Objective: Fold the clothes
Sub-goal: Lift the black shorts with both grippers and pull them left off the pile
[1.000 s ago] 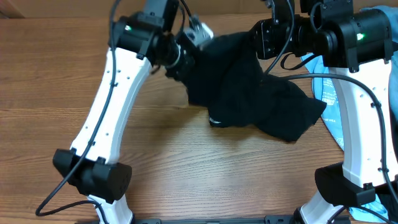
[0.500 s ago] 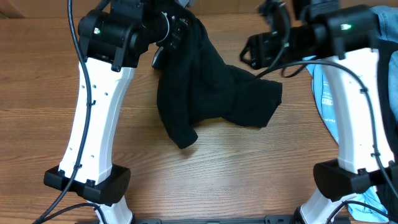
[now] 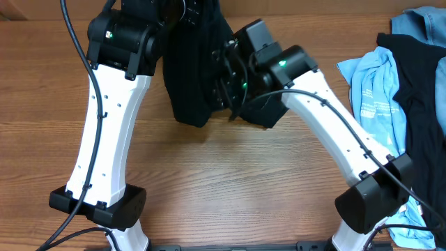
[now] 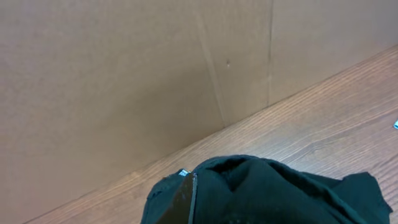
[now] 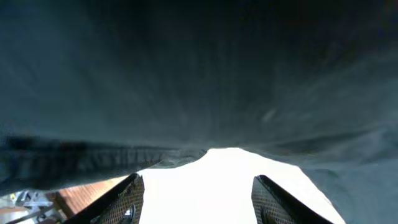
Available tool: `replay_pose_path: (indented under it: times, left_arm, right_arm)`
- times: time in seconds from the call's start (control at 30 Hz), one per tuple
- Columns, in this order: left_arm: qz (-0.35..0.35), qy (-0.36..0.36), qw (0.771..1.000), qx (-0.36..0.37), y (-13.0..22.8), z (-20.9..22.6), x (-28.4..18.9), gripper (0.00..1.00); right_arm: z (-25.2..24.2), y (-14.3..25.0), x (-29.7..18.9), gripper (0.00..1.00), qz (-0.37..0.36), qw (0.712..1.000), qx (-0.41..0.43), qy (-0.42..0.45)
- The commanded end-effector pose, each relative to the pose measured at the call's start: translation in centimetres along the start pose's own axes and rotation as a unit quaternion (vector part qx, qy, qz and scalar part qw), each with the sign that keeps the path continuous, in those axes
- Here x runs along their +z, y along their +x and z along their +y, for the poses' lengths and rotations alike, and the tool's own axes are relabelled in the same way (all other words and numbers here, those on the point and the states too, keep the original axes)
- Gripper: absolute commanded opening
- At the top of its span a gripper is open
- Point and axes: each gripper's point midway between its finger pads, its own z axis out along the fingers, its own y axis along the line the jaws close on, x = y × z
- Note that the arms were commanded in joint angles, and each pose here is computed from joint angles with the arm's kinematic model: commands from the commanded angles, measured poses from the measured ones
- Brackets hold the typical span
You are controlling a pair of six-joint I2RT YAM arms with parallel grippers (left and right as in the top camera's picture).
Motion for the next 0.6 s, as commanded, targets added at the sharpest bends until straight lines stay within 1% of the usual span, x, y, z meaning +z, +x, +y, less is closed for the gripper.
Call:
replay_pose_path:
  times: [0.0,0.03,0.1,0.2,0.3,0.4,0.5,0.57]
  left_arm:
    - [-0.027,-0.029,0.999,-0.029,-1.4,2.1,-1.7,0.04]
    - [-0.026,-0.032,0.998,-0.037,-1.3,2.5,-1.7,0.04]
    - [-0.024,-0.036,0.998,-0.042,-1.1,3.1,-1.7,0.04]
    - [-0.023,-0.036,0.998,-0.042,-1.1,3.1,-1.7,0.04]
    - [-0.021,-0.045,0.998,-0.042,-1.0,3.4,-1.7,0.04]
    - [-0.020,-0.052,0.997,-0.045,-0.8,4.3,-1.7,0.04]
    - [-0.017,-0.062,0.997,-0.053,-0.5,5.5,-1.7,0.04]
    - [-0.017,-0.063,0.996,-0.053,-0.4,5.6,-1.6,0.04]
  right_arm:
    - [1.7,0.4,1.1,0.60,-0.003,0.999,-0.028,-0.040]
    - [2.6,0.2,1.2,0.62,-0.009,0.997,-0.050,-0.060]
    - [3.5,-0.5,1.3,0.69,-0.023,0.995,-0.073,-0.070]
    - [5.2,-1.5,1.7,0.70,-0.052,0.989,-0.106,-0.094]
    - [6.3,-1.5,1.8,0.70,-0.057,0.983,-0.122,-0.125]
    - [6.2,-1.7,1.3,0.70,-0.065,0.977,-0.151,-0.136]
    - [6.8,-2.1,0.1,0.71,-0.081,0.963,-0.175,-0.190]
    - [7.1,-2.5,-0.2,0.71,-0.094,0.956,-0.193,-0.198]
